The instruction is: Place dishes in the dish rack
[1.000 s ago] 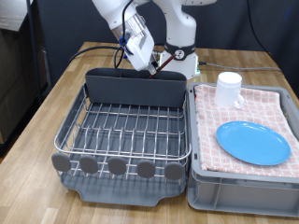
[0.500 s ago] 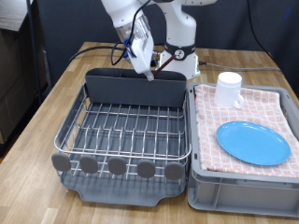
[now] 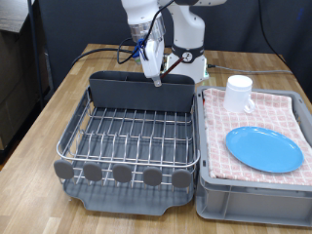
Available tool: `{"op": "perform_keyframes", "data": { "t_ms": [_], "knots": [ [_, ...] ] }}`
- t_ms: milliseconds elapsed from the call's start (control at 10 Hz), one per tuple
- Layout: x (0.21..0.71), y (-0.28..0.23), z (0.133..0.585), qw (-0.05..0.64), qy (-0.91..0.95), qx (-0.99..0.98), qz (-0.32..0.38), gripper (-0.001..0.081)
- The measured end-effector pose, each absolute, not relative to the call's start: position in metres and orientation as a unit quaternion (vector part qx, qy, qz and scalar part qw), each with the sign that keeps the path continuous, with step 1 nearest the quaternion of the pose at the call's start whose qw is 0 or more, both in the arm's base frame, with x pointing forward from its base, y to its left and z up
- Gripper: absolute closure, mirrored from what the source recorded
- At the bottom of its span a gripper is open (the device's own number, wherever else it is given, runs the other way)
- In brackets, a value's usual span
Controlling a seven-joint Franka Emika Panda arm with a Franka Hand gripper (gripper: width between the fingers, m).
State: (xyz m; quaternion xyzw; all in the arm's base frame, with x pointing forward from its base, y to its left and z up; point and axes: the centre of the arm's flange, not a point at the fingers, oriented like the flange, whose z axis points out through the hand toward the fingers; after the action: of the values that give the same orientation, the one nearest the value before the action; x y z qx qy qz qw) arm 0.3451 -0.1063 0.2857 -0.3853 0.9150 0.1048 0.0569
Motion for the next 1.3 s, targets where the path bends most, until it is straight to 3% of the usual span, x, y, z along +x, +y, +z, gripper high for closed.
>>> {"op": "perform_keyframes", "data": {
  "t_ms": [800,1300],
  "knots": [
    [0.352,-0.084,0.331,0.010,0.913,-0.408,0.026,0.0003],
    [0.407,-0.044,0.373,-0.004,0.820,-0.572,-0.037,0.0003]
  ]
}}
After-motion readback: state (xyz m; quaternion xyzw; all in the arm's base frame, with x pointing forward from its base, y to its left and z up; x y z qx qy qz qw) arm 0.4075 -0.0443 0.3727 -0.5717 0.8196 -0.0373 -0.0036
